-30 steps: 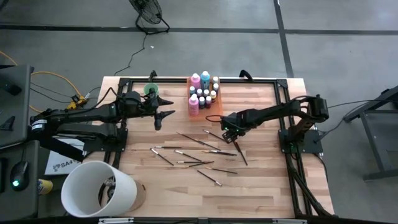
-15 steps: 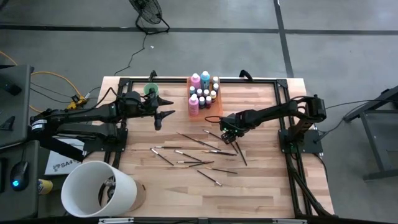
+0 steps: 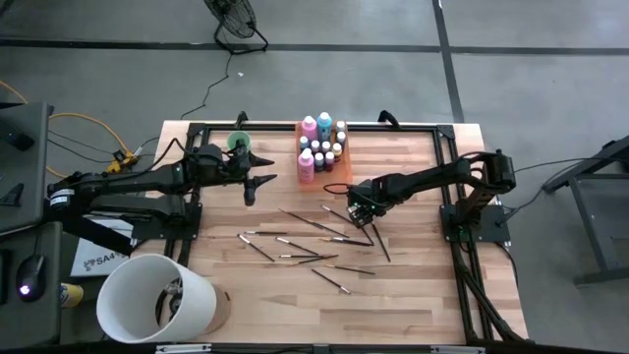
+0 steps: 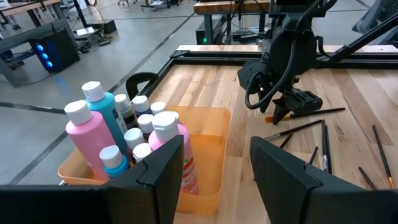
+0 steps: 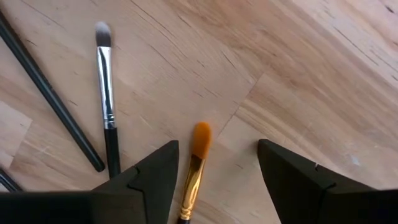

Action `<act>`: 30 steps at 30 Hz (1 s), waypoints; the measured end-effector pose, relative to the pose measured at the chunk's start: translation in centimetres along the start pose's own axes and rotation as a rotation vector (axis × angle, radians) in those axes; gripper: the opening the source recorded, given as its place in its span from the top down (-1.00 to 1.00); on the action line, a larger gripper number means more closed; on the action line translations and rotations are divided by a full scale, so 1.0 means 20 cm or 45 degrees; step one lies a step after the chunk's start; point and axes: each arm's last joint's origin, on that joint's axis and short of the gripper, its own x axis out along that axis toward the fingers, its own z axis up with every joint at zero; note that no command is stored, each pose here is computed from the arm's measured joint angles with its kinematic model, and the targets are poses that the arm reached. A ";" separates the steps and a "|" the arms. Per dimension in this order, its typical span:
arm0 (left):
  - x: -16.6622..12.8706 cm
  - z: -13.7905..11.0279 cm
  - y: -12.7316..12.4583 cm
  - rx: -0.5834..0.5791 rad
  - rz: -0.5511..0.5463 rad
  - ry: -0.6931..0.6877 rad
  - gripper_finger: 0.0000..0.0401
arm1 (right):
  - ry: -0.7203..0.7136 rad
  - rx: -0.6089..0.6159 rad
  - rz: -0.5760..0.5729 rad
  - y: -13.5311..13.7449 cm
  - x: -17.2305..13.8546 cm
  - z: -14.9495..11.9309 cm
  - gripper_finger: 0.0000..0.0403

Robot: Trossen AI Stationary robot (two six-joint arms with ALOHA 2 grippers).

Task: Pick & Place Paint Supplies
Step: Put the orange paintbrush into the cup

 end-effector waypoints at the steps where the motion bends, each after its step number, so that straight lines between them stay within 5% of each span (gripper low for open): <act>1: 0.00 0.00 0.00 0.000 0.000 0.000 0.10 | 0.000 0.000 0.000 0.00 0.00 0.00 -0.04; 30: 0.00 0.00 0.00 -0.007 0.000 0.000 0.10 | 0.042 -0.066 0.125 0.03 0.00 0.01 0.96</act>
